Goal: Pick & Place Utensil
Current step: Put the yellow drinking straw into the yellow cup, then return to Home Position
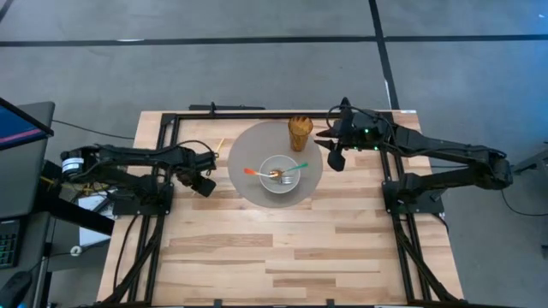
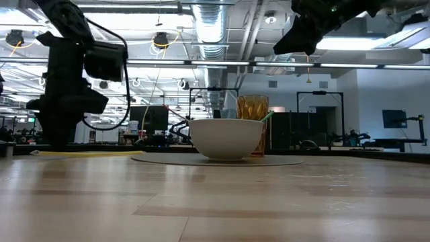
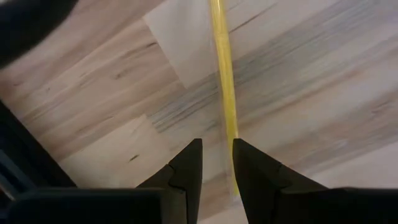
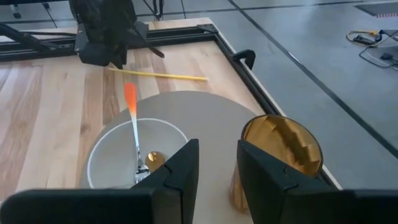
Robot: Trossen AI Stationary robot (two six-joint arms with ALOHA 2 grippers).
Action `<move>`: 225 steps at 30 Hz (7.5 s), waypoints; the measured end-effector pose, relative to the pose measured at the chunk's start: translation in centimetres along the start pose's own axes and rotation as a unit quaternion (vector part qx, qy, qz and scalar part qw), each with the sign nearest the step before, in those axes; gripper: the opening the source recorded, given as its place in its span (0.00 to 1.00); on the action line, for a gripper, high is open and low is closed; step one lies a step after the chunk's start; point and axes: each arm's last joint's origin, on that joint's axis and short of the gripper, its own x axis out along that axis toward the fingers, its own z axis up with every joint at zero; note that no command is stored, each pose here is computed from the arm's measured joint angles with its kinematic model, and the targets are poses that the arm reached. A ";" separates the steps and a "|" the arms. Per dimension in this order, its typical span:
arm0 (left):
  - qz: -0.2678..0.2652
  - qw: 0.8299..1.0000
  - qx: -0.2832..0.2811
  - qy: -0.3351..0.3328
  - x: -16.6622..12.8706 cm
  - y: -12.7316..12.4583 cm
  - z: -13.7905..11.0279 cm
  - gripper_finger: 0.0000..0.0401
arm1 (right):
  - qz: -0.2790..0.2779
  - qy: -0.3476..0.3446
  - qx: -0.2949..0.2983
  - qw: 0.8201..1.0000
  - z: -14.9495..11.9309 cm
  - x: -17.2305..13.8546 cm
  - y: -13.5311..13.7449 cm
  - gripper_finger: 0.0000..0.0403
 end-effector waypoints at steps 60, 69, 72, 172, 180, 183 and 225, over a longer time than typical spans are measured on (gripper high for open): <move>-0.202 0.890 0.117 -0.391 -10.8 -3.1 1.4 0.02 | 0.018 0.054 -0.054 0.997 2.1 9.2 0.2 0.26; -0.173 0.810 0.229 -0.511 -11.7 -5.6 3.5 0.02 | 0.189 -0.083 -0.075 0.976 3.8 10.5 1.2 0.25; -0.166 0.802 0.254 -0.514 -11.0 -6.5 4.1 0.02 | 0.199 -0.124 -0.075 0.969 4.2 11.3 1.2 0.25; -0.124 0.804 0.230 -0.533 -10.1 -7.0 5.2 0.28 | -0.091 0.084 -0.044 0.991 2.6 8.0 -4.5 0.08; -0.134 0.809 0.215 -0.531 -10.1 -7.0 5.2 0.28 | -0.093 0.058 -0.094 0.990 3.6 7.1 -3.3 0.16; -0.137 0.809 0.212 -0.530 -10.1 -7.0 5.2 0.28 | -0.095 0.049 -0.094 0.990 3.9 6.6 -3.3 0.17; -0.095 0.736 0.128 -0.658 -16.5 -1.8 1.7 0.28 | -0.140 -0.123 -0.081 0.979 6.7 -6.3 -2.1 0.17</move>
